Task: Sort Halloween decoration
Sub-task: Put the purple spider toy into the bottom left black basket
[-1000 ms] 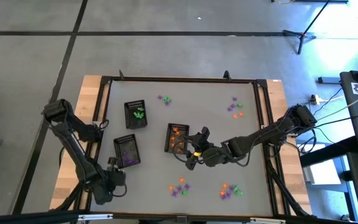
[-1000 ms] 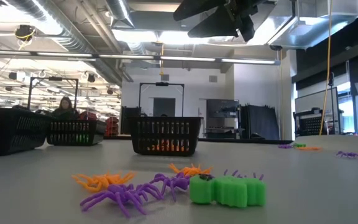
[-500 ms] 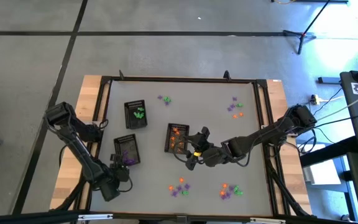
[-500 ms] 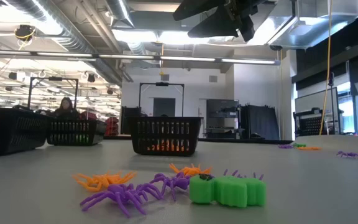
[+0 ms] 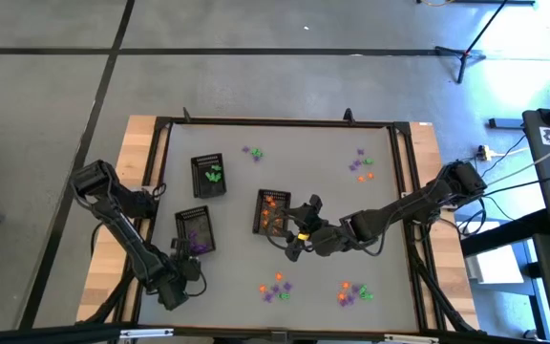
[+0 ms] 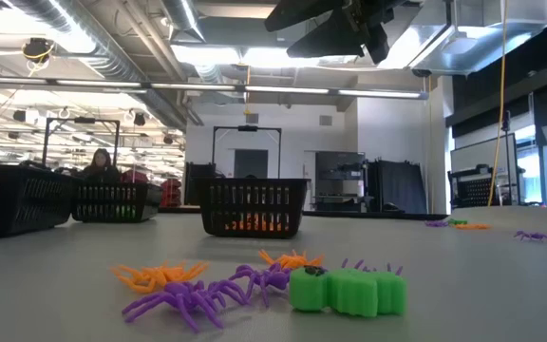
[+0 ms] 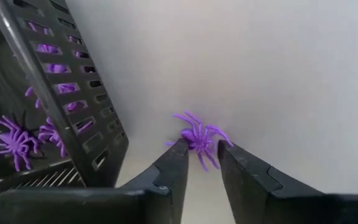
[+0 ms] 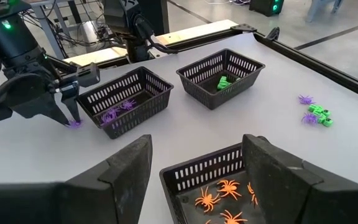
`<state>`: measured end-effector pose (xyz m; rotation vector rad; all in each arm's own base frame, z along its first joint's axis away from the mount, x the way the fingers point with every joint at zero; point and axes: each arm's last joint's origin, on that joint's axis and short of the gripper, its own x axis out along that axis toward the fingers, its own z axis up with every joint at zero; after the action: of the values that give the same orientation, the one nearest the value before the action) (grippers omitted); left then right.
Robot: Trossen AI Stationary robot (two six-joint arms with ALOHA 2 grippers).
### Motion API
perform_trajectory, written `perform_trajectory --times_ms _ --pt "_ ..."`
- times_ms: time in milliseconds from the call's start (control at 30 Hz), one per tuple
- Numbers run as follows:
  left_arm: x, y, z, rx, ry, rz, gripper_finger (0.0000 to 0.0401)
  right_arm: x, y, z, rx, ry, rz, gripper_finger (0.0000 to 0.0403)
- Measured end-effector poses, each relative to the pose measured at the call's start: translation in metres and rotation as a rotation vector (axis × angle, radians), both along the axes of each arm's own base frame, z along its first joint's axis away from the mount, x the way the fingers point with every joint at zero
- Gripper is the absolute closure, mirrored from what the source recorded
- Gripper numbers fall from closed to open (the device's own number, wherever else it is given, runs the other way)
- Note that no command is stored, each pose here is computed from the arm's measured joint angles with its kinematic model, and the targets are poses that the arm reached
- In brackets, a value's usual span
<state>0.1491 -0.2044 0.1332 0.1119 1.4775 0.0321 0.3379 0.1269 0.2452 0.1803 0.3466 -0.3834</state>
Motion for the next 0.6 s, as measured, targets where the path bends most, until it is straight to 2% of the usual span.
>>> perform_trajectory --times_ms 200,333,500,600 --pt "0.001 -0.002 0.009 -0.032 -0.01 -0.014 0.0386 0.0 0.0 0.0 0.0 0.0 0.0 0.0157" --pt "0.007 -0.014 0.037 -0.073 -0.096 -0.074 0.0398 0.0 0.0 0.0 0.0 0.001 0.0 0.0157" --pt "0.012 -0.019 0.077 0.028 -0.188 -0.12 0.04 0.0 0.0 0.0 -0.001 0.003 0.0 0.0157" --pt "0.009 -0.01 0.095 0.135 -0.222 -0.131 0.0401 0.0 0.0 0.0 -0.001 0.003 0.0 0.0157"
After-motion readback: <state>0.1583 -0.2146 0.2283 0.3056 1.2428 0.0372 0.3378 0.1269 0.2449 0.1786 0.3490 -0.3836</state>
